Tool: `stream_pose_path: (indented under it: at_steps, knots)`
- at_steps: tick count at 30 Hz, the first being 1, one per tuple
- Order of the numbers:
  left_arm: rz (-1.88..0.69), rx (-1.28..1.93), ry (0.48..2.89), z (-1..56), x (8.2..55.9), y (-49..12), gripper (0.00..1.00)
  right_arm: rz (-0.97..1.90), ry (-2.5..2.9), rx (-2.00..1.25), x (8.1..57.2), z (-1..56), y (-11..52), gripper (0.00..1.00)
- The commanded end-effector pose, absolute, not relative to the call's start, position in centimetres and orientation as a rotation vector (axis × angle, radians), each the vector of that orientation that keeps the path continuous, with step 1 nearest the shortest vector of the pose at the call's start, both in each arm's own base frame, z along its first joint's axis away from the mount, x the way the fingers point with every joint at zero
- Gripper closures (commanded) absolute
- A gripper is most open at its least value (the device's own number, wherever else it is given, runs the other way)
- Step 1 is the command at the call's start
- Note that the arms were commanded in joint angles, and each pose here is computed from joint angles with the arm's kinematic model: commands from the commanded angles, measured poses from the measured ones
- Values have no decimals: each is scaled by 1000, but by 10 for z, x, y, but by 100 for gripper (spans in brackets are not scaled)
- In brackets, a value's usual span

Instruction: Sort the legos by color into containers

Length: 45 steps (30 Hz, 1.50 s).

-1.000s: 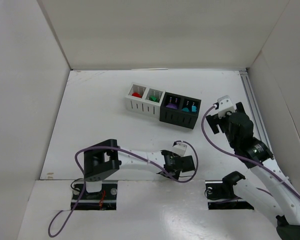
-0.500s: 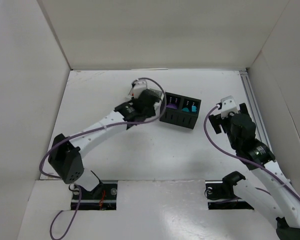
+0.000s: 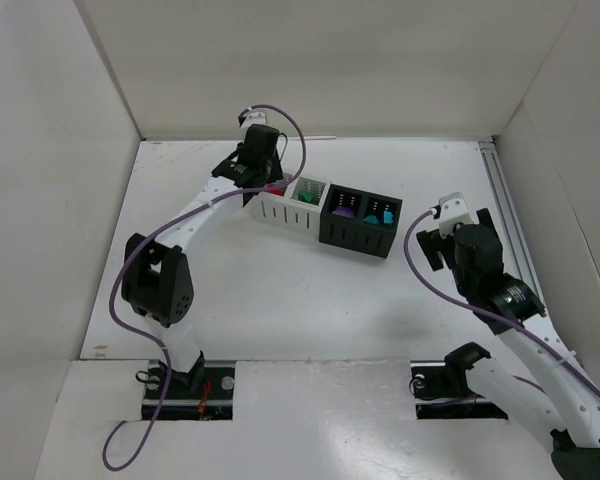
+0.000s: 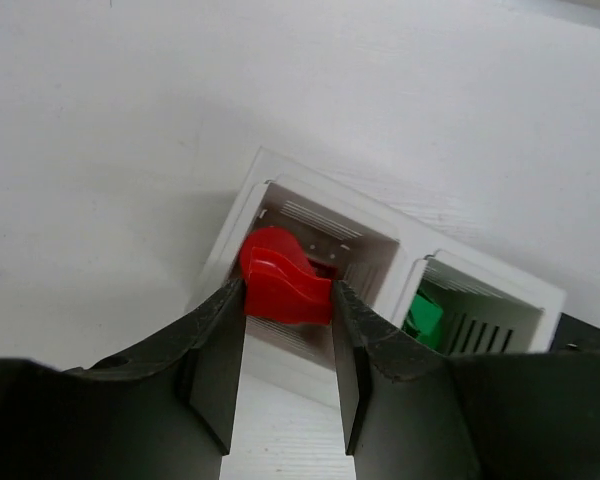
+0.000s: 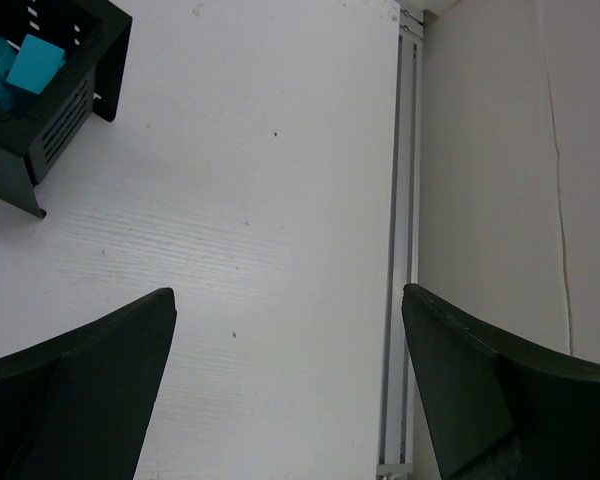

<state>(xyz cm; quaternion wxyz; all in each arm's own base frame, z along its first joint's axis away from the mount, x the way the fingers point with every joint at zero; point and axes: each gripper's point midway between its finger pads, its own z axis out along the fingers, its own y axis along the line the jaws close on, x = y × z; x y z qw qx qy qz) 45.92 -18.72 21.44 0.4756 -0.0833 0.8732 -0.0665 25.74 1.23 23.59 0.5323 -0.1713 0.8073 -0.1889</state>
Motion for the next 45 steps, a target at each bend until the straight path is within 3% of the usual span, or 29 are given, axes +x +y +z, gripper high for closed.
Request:
stream_pose_path:
  at_steps: [1,6,10,11,16,18,23,31,45]
  knots:
    - [-189,-159,2123,225,468,-189,73,-468,1922,-345,255,243,5,1]
    - [-228,-107,2136,220,466,-197,63,-462,1923,-336,255,243,5,1]
    - [-219,-96,2144,216,463,-195,50,-480,1933,-326,255,244,1,1]
    - [-219,-96,2144,216,463,-195,38,-480,1933,-326,255,244,1,1]
    - [-242,-102,2099,239,444,-186,8,-476,1926,-296,252,246,-1,1]
    - [-247,-104,2088,244,434,-181,1,-472,1919,-291,251,248,-2,1]
    - [-270,-246,2001,276,385,-147,1,-470,1920,-262,250,250,-3,1]
    - [-298,-465,1959,238,295,-93,1,-473,1933,-200,245,248,-9,1]
    - [-377,-496,1936,248,282,-94,1,-451,1934,-187,240,246,-10,1]
